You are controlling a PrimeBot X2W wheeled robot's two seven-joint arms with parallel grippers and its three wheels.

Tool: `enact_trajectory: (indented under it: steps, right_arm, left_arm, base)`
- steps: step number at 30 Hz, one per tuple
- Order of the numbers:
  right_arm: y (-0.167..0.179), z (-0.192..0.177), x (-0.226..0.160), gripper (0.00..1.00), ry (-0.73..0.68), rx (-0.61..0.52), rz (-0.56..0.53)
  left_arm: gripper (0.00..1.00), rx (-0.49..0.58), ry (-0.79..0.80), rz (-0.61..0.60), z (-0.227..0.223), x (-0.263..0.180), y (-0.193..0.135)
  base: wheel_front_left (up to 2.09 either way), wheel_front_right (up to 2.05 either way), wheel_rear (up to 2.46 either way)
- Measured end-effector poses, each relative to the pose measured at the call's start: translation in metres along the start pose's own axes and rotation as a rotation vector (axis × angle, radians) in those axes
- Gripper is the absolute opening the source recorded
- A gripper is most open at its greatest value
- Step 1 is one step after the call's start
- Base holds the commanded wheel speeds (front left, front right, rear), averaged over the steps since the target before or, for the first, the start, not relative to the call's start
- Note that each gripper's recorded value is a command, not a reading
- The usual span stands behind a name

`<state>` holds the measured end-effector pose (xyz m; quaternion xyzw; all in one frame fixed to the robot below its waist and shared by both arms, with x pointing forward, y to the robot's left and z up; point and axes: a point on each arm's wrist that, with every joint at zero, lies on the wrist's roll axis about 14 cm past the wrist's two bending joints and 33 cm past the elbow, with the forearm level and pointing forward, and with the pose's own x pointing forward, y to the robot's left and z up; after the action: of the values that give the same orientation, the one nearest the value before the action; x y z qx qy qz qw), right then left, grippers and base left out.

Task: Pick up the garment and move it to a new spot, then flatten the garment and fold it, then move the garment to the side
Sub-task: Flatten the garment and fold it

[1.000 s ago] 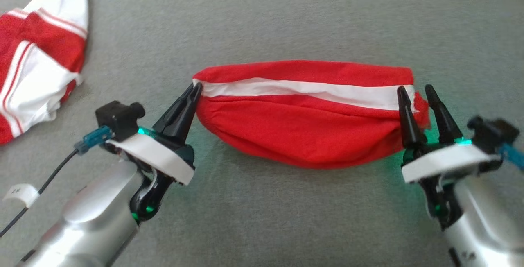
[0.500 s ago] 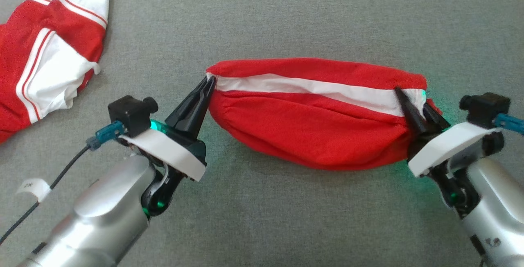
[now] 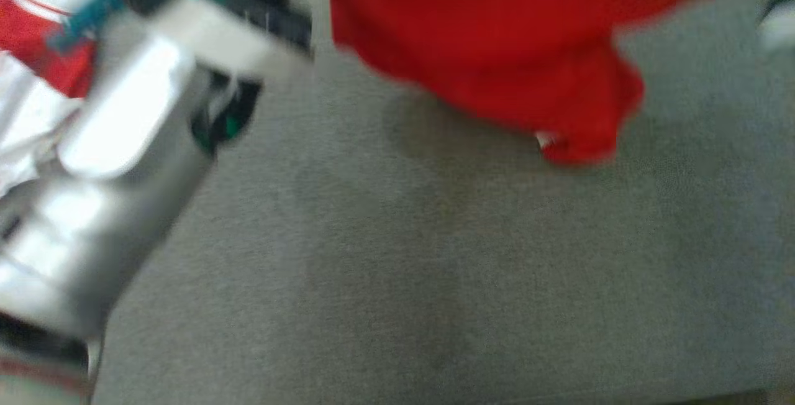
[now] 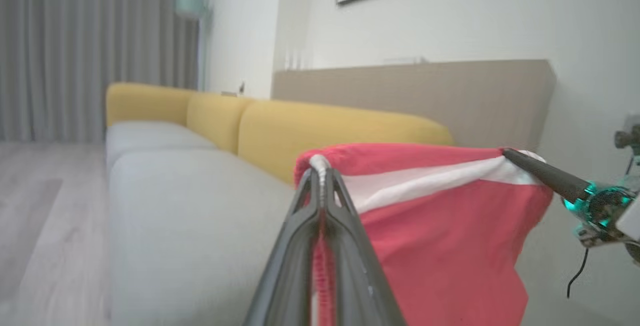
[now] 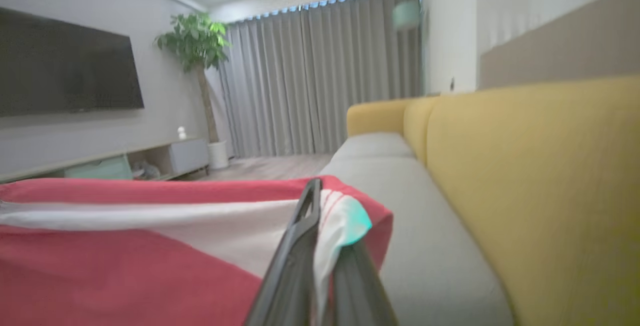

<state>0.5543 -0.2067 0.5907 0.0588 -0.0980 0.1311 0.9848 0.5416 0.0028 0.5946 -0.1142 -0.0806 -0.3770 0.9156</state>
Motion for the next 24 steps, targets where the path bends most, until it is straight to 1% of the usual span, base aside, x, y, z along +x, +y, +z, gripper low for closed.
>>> enact_trajectory:
  steps: [3, 4, 5, 7, 9, 12, 13, 15, 18, 22, 24]
  right_arm:
    - [-0.024, 0.052, 0.023, 0.0, -0.134, -0.085, -0.031]
    - [-0.024, 0.052, 0.023, 0.0, -0.134, -0.085, -0.031]
    - [-0.031, 0.066, 0.028, 0.0, -0.172, -0.109, -0.042]
    - [-0.039, 0.087, 0.033, 0.0, -0.23, -0.138, -0.052]
    - [-0.044, 0.094, 0.033, 0.0, -0.259, -0.149, -0.059]
    - [-0.051, 0.094, 0.026, 0.0, -0.272, -0.14, -0.079]
    - [-0.05, 0.078, 0.016, 0.0, -0.242, -0.127, -0.077]
    - [-0.048, 0.048, 0.0, 0.0, -0.167, -0.108, -0.077]
    - [-0.042, -0.008, -0.038, 0.0, -0.021, -0.046, -0.097]
    - [-0.025, -0.064, -0.098, 0.0, 0.158, 0.048, -0.124]
    - [-0.016, -0.08, -0.126, 0.0, 0.232, 0.094, -0.136]
  left_arm:
    - [0.0, 0.071, -0.14, -0.066, 0.046, 0.042, -0.007]
    - [0.0, 0.071, -0.14, -0.066, 0.046, 0.042, -0.007]
    - [0.0, 0.094, -0.181, -0.089, 0.059, 0.052, -0.011]
    - [0.0, 0.108, -0.248, -0.117, 0.077, 0.067, -0.017]
    - [0.0, 0.089, -0.282, -0.129, 0.08, 0.074, -0.021]
    - [0.0, 0.039, -0.264, -0.126, 0.06, 0.07, -0.021]
    - [0.0, 0.004, -0.217, -0.108, 0.035, 0.058, -0.019]
    - [0.0, -0.025, -0.141, -0.091, 0.002, 0.037, -0.019]
    - [0.0, -0.113, -0.014, -0.029, -0.05, -0.003, -0.021]
    - [0.0, -0.225, 0.145, 0.027, -0.107, -0.062, -0.044]
    - [0.0, -0.282, 0.196, 0.056, -0.123, -0.086, -0.057]
  base:
    - [0.0, 0.0, 0.0]
    - [0.0, 0.0, 0.0]
    - [0.0, 0.0, 0.0]
    - [0.0, 0.0, 0.0]
    - [0.0, 0.0, 0.0]
    - [0.0, 0.0, 0.0]
    - [0.0, 0.0, 0.0]
    - [0.0, 0.0, 0.0]
    - [0.0, 0.0, 0.0]
    - [0.0, 0.0, 0.0]
    - [0.0, 0.0, 0.0]
